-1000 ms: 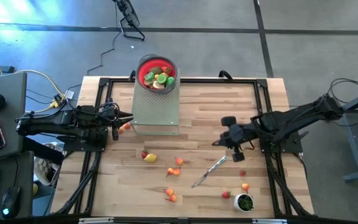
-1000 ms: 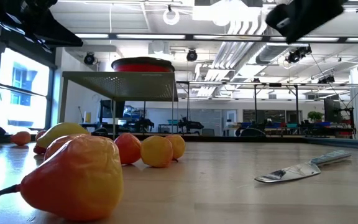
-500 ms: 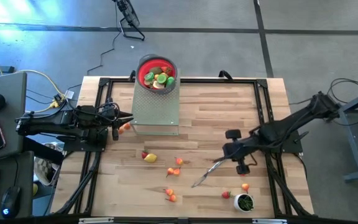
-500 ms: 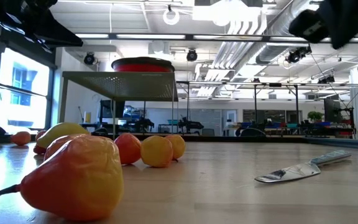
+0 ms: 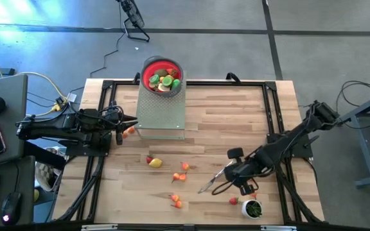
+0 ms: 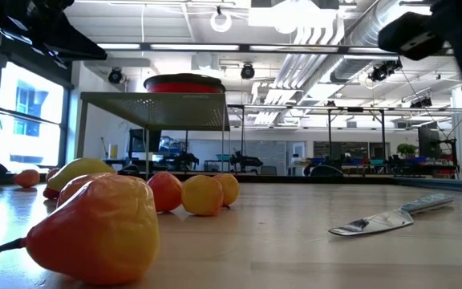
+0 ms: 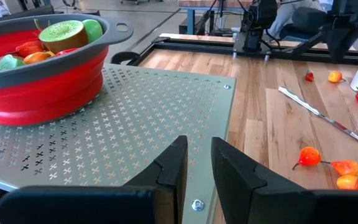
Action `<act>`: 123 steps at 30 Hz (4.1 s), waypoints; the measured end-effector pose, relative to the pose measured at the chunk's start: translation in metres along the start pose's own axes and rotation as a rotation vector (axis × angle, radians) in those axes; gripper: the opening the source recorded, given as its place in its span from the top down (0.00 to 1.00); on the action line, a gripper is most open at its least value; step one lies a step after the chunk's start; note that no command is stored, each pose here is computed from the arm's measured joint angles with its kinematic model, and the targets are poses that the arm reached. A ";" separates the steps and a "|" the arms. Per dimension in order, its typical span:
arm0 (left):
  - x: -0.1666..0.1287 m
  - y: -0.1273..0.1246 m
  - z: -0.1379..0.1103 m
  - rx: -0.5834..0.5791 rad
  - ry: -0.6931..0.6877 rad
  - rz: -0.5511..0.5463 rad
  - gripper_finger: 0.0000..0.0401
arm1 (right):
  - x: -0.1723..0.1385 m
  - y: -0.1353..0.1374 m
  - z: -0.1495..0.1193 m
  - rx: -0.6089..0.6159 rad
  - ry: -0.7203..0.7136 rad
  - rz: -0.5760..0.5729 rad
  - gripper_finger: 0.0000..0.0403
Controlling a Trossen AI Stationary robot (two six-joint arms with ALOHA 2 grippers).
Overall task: Pick & Place Fruit
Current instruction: Put the blue table knife on the shelf
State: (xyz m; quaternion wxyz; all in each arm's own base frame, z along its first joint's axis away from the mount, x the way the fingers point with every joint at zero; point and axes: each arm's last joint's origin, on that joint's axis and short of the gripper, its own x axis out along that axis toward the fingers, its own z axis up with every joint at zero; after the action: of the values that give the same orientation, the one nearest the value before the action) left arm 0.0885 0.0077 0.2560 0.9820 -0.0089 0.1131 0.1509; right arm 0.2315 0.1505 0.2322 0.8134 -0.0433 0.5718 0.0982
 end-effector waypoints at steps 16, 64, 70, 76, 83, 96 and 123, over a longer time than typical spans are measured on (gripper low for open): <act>0.000 0.000 0.000 0.000 0.000 0.000 0.83 | 0.020 -0.022 -0.009 -0.017 0.084 -0.086 0.48; 0.000 0.000 0.000 0.000 0.001 0.000 0.83 | 0.081 -0.062 -0.058 0.022 0.084 -0.037 0.47; 0.000 0.000 0.000 0.000 0.001 0.000 0.83 | 0.081 -0.062 -0.058 0.020 0.083 -0.038 0.59; 0.000 0.000 0.000 0.000 0.001 0.000 0.83 | 0.081 -0.062 -0.057 0.020 0.082 -0.041 0.69; 0.000 0.000 0.000 0.000 0.001 0.000 0.83 | 0.081 -0.062 -0.058 0.019 0.083 -0.045 0.79; 0.000 0.000 0.000 0.000 0.001 0.000 0.83 | 0.081 -0.057 -0.058 0.000 0.080 -0.041 0.89; 0.000 0.000 -0.002 -0.021 0.017 -0.007 0.83 | 0.016 -0.034 0.001 -0.072 -0.231 -0.188 0.89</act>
State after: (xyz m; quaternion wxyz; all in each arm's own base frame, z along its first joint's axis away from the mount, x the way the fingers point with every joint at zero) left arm 0.0882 0.0075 0.2544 0.9814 -0.0210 0.1196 0.1486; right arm 0.2448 0.1191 0.2165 0.8773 -0.1142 0.4639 0.0463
